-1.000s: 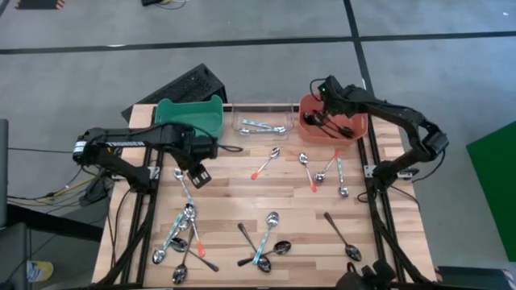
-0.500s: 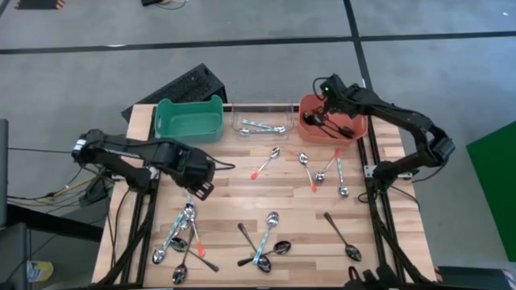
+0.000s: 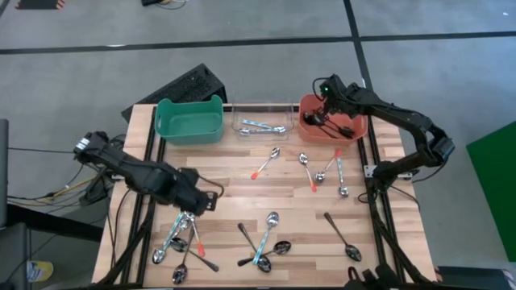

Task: Sort silverware by color (type)
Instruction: Put the orange spoon into the green bin

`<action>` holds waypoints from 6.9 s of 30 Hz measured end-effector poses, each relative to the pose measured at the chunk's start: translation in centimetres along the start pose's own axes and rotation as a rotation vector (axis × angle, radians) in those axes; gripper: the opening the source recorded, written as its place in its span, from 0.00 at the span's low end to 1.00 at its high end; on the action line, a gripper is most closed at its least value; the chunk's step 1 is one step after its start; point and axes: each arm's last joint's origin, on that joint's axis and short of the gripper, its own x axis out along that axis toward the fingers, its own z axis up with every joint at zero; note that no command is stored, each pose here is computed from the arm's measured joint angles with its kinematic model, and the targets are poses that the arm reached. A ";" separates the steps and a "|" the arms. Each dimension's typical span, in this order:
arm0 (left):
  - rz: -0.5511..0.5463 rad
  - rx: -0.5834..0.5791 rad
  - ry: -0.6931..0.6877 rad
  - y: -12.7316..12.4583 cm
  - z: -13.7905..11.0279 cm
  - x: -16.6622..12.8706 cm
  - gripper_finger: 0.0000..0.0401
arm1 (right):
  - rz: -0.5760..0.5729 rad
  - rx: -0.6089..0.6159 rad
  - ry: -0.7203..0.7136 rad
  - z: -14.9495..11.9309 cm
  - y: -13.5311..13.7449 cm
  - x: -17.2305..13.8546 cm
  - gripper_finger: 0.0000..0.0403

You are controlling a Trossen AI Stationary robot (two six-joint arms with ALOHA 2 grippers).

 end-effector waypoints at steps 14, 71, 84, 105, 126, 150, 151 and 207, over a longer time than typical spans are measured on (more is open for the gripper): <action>0.072 -0.225 0.063 -3.1 -7.1 6.7 0.34 | 0.000 -0.052 0.001 0.0 0.0 0.0 0.28; 0.411 -0.353 0.049 -1.9 -8.9 17.7 0.34 | 0.003 -0.078 0.050 -0.5 0.0 0.0 0.28; 0.463 -0.386 0.013 -1.6 -7.4 18.2 0.34 | 0.003 -0.078 0.050 -0.5 0.0 0.0 0.28; 0.429 -0.424 0.074 0.0 -6.3 20.6 0.29 | 0.068 -0.084 0.046 -0.5 0.4 -0.1 0.28; 0.349 -0.353 0.024 -0.6 -5.9 20.2 0.01 | 0.083 -0.088 0.044 -0.5 0.6 -0.2 0.28; 0.195 -0.271 -0.146 -2.6 -5.9 16.3 0.00 | 0.086 -0.085 0.039 -0.5 0.6 -0.2 0.28; 0.192 -0.271 -0.146 -2.6 -5.9 16.3 0.00 | 0.086 -0.085 0.039 -0.5 0.6 -0.2 0.28; 0.452 0.409 -0.462 11.0 26.4 0.5 0.00 | 0.162 0.077 0.059 -1.2 4.5 -2.3 0.28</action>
